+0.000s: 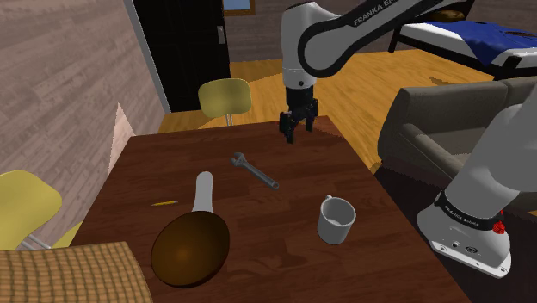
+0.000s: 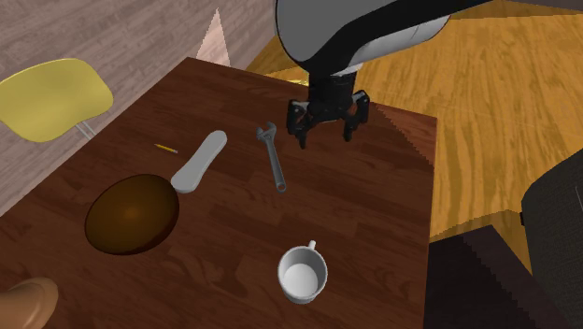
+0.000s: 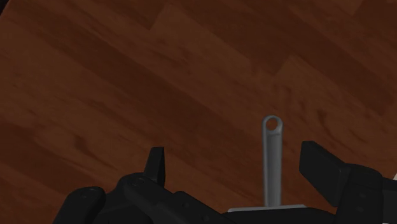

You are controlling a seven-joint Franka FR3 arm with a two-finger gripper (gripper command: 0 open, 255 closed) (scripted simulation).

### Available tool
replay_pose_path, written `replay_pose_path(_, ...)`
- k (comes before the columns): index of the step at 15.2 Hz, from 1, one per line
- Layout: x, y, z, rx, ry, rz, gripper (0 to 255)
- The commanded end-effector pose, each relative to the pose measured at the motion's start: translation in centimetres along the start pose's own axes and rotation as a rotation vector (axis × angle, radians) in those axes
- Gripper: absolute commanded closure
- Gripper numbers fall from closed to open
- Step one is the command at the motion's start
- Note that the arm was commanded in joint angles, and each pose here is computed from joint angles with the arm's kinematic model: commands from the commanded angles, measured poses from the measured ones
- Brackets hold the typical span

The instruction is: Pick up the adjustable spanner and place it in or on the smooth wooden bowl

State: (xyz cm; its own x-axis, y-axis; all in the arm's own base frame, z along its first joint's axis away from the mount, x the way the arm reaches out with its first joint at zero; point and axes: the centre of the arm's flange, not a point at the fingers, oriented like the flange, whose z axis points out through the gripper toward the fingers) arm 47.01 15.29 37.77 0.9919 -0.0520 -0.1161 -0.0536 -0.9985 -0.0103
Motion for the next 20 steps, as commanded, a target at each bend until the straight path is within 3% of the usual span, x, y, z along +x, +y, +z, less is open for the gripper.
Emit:
replay_pose_path(1,2.1,-1.1,1.6,0.0,0.004,-0.002,0)
replay_pose_path(15,15.0,-9.5,11.4,-0.007,0.027,-0.02,0)
replay_pose_path(20,15.3,-9.7,13.7,-0.008,0.027,-0.02,0)
